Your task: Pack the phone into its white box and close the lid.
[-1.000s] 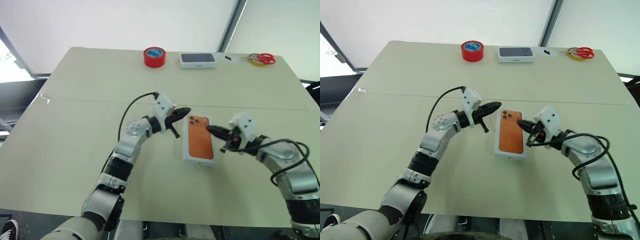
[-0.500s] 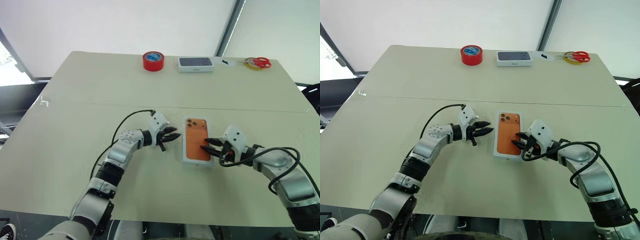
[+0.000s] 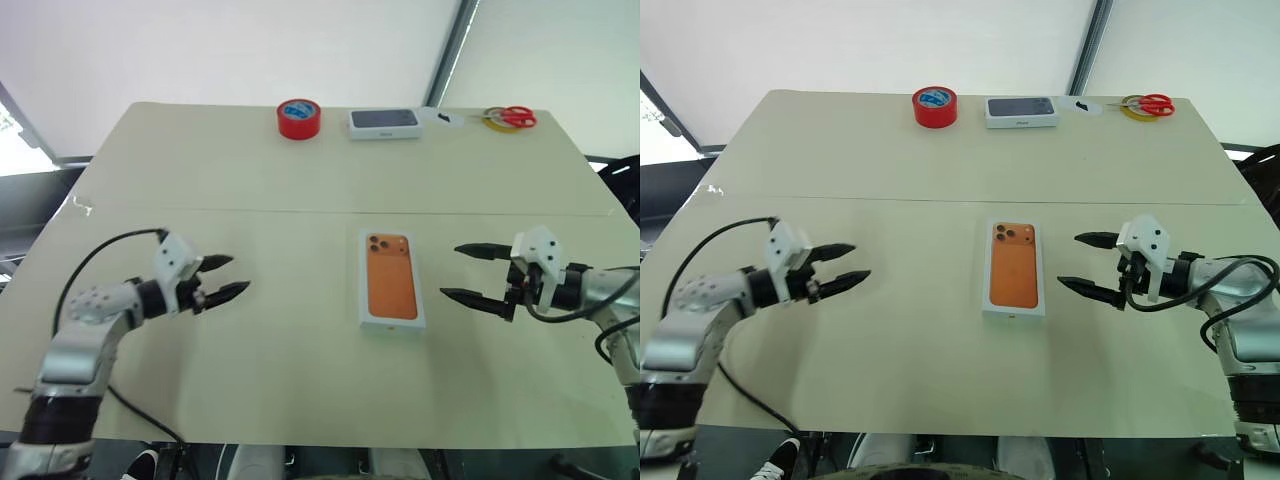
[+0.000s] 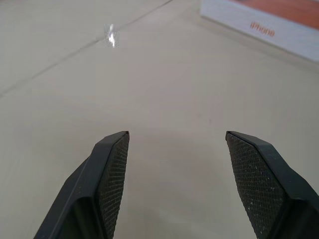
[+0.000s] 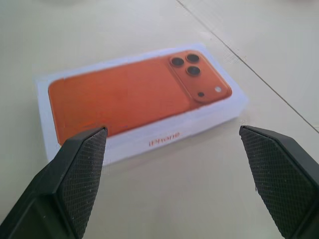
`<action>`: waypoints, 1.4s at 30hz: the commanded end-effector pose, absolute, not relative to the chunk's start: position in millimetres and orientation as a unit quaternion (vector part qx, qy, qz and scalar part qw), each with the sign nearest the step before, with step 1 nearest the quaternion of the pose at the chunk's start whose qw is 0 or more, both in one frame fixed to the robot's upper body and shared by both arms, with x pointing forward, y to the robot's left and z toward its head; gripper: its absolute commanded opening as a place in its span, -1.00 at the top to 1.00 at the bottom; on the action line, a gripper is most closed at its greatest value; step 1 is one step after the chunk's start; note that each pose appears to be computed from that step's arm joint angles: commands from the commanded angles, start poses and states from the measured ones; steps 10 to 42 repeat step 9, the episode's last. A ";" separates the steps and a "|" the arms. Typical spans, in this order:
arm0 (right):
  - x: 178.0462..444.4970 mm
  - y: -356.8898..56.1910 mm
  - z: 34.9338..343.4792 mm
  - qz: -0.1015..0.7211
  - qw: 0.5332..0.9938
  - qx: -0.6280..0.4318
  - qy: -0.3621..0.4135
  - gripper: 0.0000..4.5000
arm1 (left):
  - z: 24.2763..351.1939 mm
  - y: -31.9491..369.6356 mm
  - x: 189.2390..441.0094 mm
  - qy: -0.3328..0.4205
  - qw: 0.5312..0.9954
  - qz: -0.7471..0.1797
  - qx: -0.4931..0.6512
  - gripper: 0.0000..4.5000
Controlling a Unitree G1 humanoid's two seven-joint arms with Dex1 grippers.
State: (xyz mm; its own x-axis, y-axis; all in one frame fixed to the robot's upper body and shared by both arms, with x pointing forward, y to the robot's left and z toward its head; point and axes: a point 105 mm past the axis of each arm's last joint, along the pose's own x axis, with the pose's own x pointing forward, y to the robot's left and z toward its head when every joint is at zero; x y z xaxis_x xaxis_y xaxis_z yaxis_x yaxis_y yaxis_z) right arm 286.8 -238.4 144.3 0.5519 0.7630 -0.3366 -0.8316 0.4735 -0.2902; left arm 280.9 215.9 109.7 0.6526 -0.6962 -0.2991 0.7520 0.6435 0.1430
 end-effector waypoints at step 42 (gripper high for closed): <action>291.9 -274.2 151.6 0.453 0.854 -0.238 0.093 -0.95 | 128.0 253.3 264.4 0.093 0.915 -0.341 0.195 -0.44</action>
